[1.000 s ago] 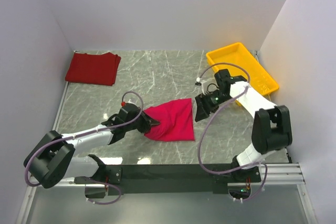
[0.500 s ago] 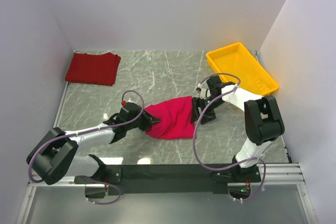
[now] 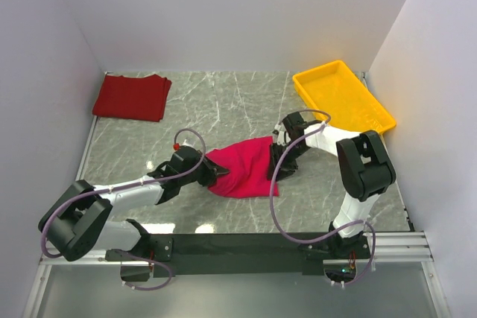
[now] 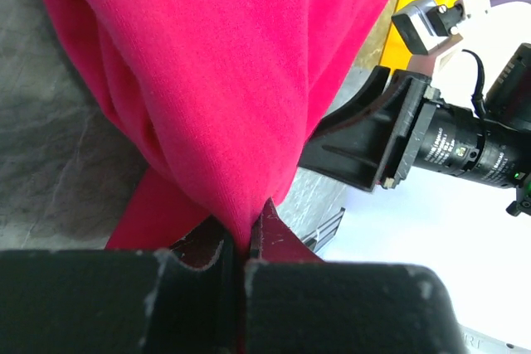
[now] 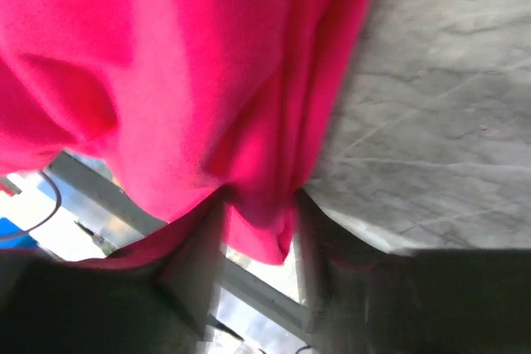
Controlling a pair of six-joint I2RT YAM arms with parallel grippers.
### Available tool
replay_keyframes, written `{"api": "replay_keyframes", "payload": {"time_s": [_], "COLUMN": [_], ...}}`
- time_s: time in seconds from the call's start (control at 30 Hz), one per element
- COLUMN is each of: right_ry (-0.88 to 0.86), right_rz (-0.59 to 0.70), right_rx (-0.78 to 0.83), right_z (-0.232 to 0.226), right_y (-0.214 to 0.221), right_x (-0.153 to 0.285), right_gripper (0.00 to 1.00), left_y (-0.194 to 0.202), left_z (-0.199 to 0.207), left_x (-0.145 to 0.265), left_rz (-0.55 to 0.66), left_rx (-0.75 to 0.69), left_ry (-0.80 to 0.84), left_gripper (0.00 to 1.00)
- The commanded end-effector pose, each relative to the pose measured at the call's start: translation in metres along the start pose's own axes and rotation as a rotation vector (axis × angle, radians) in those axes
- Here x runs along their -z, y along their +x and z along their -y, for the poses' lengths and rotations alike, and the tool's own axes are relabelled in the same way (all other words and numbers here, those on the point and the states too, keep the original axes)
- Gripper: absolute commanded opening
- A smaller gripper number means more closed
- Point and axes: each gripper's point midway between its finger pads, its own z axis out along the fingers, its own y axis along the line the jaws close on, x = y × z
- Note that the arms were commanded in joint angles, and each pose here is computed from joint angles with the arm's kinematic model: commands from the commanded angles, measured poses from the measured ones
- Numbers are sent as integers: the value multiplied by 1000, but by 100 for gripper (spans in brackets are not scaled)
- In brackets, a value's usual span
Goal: Fold and stack the t-shirts
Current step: Neatly place the folded tshirt to the corner
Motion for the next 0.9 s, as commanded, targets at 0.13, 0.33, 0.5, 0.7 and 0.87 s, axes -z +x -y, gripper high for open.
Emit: {"api": "replay_keyframes", "payload": {"time_s": [0.13,0.33,0.5,0.7,0.87], "right_ry": [62,125,196,298,348], "right_rz": [-18,-33,-16,-45,-48], "right_rx": [-31,-83,-81,-63,-74], "right_z": [18,45,66,97,122], "right_y": [1,1,-6,-1,-3], "right_x": [-7,15,41,58,68], "right_gripper": [17,0,0,0,0], "left_y": [2,10,20,38,52], "left_z": [16,4,-1,-1,-11], "left_x": [-3,-14,-31,-58,-74], "left_rz": [3,-16,-21,-31,-43], "left_rx": [-15,-43,-63,-118,-149], "left_ry": [50,-6,-45,-112,-164], "left_gripper": [1,1,1,1,1]}}
